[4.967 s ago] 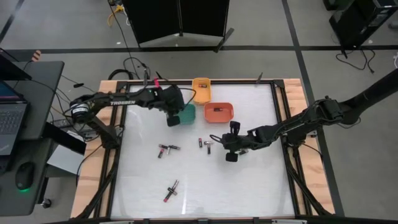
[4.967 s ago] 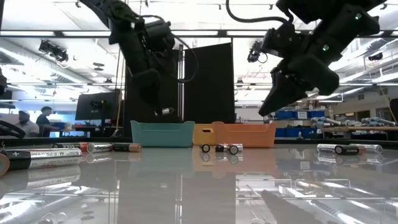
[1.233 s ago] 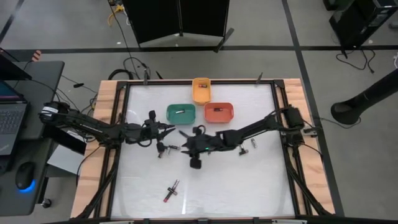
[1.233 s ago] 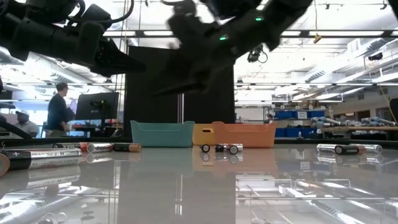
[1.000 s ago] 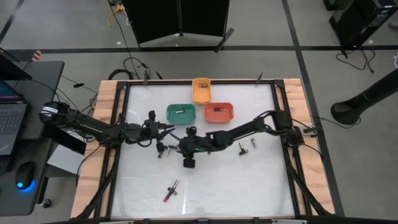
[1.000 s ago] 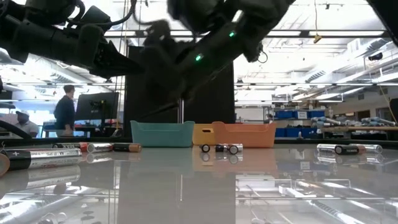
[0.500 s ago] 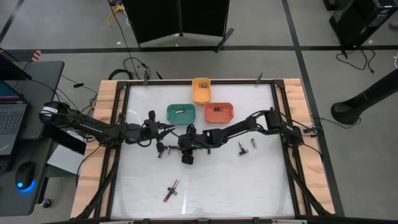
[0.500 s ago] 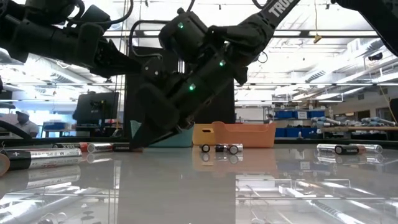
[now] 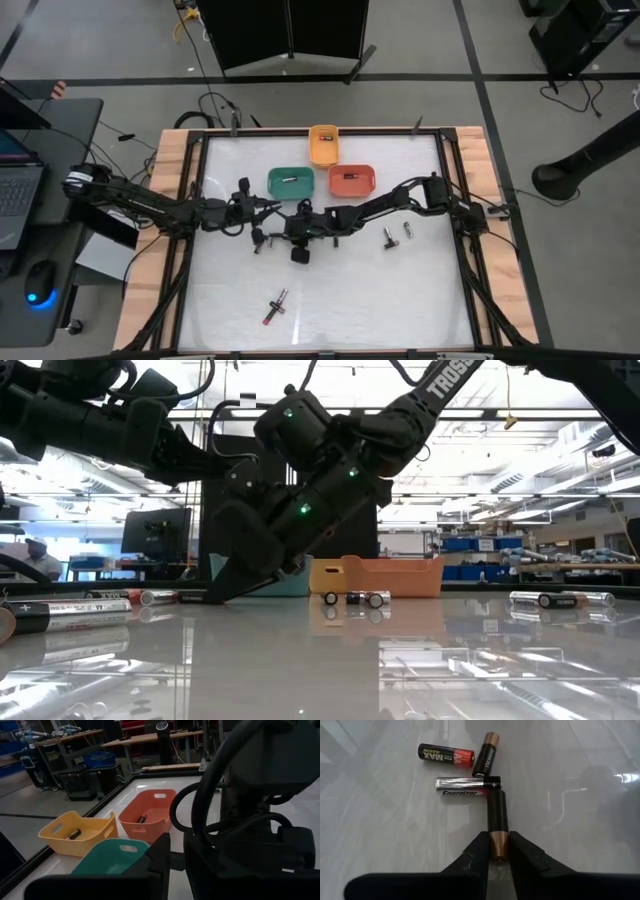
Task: Sort batteries
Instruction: Put the brown battery into the orange bin
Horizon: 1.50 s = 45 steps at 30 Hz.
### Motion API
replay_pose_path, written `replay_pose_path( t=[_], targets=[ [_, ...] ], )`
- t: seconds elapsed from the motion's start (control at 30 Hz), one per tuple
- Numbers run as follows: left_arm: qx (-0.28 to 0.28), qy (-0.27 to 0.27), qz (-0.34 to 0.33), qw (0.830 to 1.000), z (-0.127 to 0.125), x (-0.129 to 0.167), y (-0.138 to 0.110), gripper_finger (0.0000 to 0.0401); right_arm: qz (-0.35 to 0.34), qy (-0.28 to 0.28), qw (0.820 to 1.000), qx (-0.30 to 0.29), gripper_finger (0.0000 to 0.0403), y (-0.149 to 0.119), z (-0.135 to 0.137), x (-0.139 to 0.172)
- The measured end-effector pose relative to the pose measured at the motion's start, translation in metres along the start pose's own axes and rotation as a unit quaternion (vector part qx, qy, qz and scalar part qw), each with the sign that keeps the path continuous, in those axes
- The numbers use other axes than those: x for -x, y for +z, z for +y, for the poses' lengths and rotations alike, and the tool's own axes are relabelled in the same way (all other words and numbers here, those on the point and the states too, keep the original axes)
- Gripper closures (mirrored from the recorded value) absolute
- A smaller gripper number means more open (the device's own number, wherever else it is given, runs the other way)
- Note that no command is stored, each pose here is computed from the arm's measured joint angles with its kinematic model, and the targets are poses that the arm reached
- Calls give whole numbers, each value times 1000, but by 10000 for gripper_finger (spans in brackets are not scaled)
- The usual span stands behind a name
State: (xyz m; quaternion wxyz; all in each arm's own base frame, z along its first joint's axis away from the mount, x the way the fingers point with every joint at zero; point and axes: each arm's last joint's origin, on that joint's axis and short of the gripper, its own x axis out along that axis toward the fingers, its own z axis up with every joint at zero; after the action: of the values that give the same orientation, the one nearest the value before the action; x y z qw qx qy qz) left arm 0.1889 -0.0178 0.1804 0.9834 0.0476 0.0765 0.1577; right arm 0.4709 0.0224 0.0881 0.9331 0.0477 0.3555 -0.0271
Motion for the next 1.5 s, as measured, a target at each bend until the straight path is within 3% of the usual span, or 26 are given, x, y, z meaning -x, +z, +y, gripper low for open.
replay_pose_path(
  t=[0.4, 0.6, 0.77, 0.93, 1.03, 1.2, 1.33, 1.5],
  targets=[
    [2, 0, -3, 1000, 0, 0, 1, 341, 42, -5, 999, 29, 339, 16, 4, 35],
    [3, 0, -6, 1000, 0, 0, 1, 341, 63, -81, 994, 44, 339, 39, 2, 85],
    [2, 0, -4, 1000, 0, 0, 1, 341, 92, -174, 978, 62, 339, 53, 1, 142],
    [1, 0, -2, 1000, 0, 0, 1, 341, 111, -225, 967, 48, 339, 58, -17, 183],
    [0, 0, 0, 1000, 0, 0, 0, 341, 121, -239, 963, 32, 339, 50, -36, 192],
    [2, -8, -1, 1000, -1, 0, 0, 341, 159, -236, 959, -1, 339, 16, -73, 181],
    [7, -20, 13, 1000, -1, 0, -3, 341, 152, -203, 967, -30, 339, -7, -98, 169],
    [15, -21, 45, 999, -1, 0, -9, 341, 151, -212, 964, -50, 339, -19, -119, 168]
  ],
)
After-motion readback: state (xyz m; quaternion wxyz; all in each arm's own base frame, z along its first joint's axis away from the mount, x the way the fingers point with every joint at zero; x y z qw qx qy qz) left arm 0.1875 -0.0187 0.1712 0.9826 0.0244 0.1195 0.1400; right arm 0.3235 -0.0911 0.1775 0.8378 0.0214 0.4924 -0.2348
